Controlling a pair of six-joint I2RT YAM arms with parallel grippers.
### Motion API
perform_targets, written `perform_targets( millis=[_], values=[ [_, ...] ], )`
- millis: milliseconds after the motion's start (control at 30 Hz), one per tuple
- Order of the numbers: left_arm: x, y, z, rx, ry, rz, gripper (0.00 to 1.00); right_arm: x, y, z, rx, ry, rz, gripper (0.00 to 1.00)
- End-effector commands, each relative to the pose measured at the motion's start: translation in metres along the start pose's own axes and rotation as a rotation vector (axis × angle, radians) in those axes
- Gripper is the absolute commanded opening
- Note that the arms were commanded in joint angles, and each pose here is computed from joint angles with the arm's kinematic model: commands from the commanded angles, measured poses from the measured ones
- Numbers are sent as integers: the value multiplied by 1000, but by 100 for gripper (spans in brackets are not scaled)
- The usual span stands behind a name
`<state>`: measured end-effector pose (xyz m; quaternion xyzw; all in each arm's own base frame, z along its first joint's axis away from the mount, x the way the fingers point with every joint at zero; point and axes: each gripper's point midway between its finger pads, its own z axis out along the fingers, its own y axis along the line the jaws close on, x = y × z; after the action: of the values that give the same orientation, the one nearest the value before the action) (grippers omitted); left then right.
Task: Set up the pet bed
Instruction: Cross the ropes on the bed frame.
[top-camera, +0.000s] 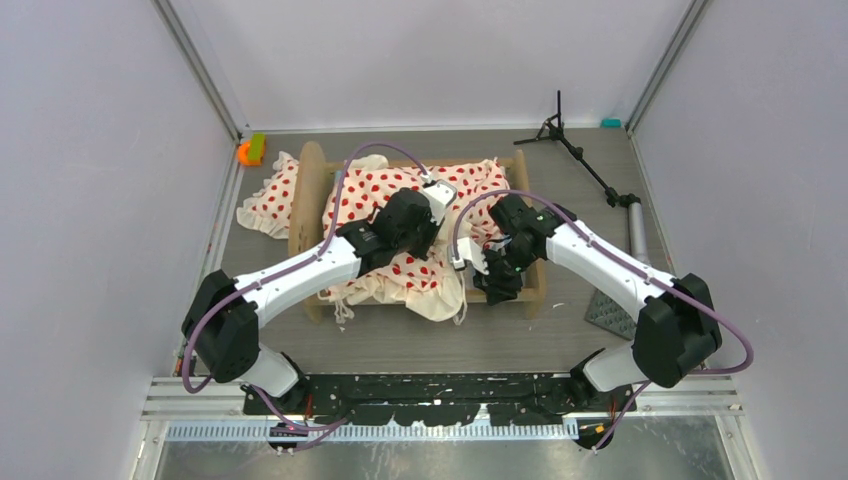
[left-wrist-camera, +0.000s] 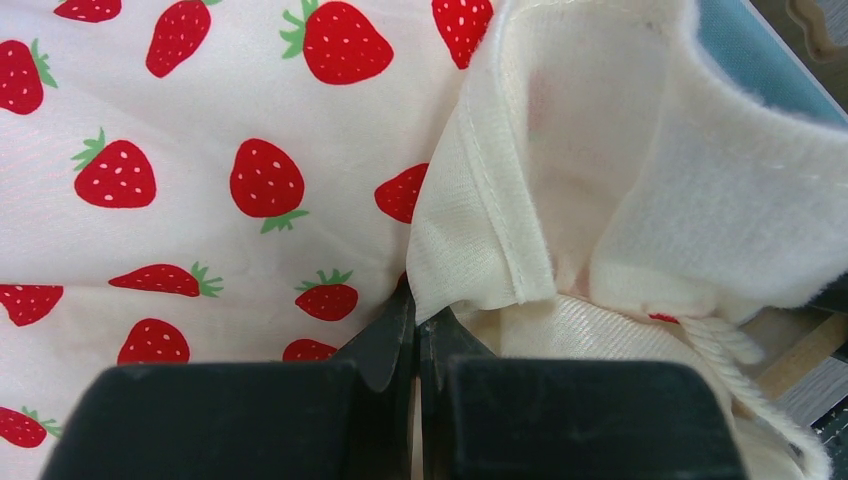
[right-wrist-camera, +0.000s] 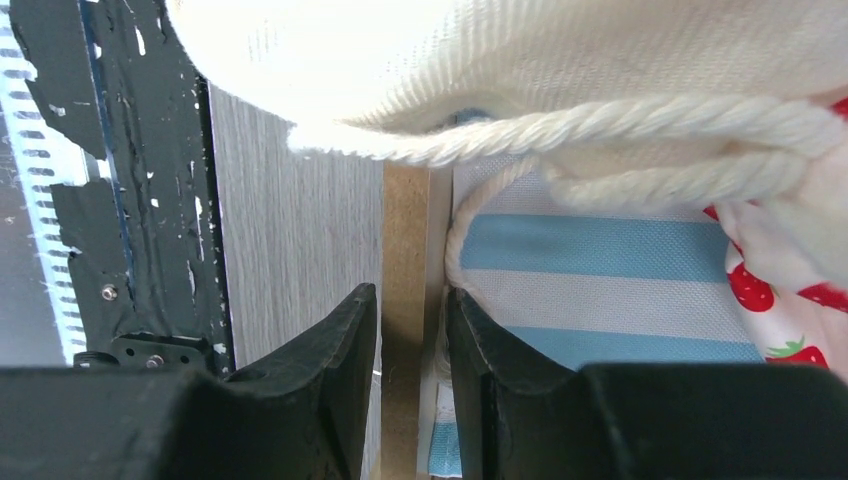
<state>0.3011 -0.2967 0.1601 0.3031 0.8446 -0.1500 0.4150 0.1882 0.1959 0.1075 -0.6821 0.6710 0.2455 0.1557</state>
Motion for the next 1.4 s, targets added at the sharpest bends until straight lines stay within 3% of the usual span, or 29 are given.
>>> perform_targets(
  millis=[0, 133, 400, 767, 933, 1167, 1233, 1367],
  values=[
    [-7, 5, -4, -16, -22, 6, 0, 6, 30, 3, -119, 35, 52, 38],
    [-6, 5, -3, -16, -16, 6, 0, 22, 29, 17, -132, 116, 92, 38],
    [-1, 6, -2, -24, -5, 8, 0, 39, 22, 44, -83, 197, 120, 49],
    [3, 6, 2, -22, 6, 10, 0, 61, 14, 67, -47, 320, 151, 48],
    [4, 6, 3, -23, 13, 10, 0, 50, 8, 79, -16, 295, 177, 48],
    [2, 6, 1, -24, 17, 11, 0, 20, -9, 50, 124, 224, 183, 51],
    [3, 6, 1, -23, 20, 10, 0, 6, -5, 37, 124, 184, 177, 69],
    [2, 6, 0, -23, 19, 9, 0, -17, -3, 9, 175, 110, 150, 72]
  ],
)
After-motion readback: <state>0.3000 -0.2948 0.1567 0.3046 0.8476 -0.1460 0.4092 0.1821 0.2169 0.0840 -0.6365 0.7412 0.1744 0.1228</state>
